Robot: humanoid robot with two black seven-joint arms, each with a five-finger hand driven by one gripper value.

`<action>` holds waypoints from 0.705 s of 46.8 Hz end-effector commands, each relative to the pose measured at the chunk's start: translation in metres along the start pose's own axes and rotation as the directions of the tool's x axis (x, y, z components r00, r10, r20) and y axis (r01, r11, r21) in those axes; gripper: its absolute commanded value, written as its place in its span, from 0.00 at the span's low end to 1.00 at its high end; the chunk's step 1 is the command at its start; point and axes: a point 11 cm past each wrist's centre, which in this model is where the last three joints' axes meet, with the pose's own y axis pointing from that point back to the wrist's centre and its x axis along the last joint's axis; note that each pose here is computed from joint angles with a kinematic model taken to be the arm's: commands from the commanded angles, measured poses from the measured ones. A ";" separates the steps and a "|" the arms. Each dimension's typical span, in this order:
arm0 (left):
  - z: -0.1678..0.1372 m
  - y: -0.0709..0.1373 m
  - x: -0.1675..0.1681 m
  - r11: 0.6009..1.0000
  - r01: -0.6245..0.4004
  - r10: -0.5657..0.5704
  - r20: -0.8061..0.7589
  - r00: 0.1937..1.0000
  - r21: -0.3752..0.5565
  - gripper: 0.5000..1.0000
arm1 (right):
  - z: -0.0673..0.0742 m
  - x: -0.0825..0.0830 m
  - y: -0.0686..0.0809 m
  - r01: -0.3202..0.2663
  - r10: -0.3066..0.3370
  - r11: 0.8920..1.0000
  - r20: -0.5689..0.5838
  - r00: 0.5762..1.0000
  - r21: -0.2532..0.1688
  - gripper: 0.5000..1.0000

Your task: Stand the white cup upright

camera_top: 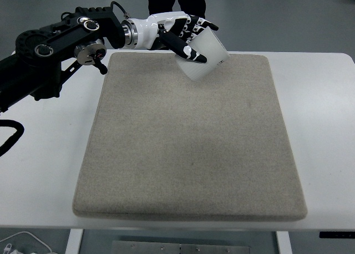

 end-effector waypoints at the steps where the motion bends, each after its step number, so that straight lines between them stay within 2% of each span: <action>1: 0.001 0.002 0.002 0.999 -0.011 0.010 -0.024 1.000 -0.043 0.25 | 0.000 0.000 0.000 0.000 0.000 1.000 0.000 1.000 0.000 0.86; 6: 0.003 0.009 0.011 0.994 -0.043 0.037 -0.057 0.998 -0.104 0.25 | 0.000 0.000 0.000 0.000 0.000 1.000 0.000 1.000 0.000 0.86; 19: -0.022 0.020 0.017 0.970 -0.132 0.098 -0.168 0.981 -0.202 0.24 | 0.000 0.000 0.000 0.000 0.000 1.000 0.000 1.000 0.000 0.86; 26: -0.031 0.028 0.024 0.938 -0.198 0.144 -0.198 0.970 -0.286 0.24 | 0.000 0.000 0.000 0.000 0.000 1.000 0.001 1.000 0.000 0.86; 33: -0.039 0.038 0.033 0.887 -0.270 0.196 -0.223 0.955 -0.375 0.24 | 0.000 0.000 0.000 0.000 0.000 1.000 0.001 1.000 0.000 0.86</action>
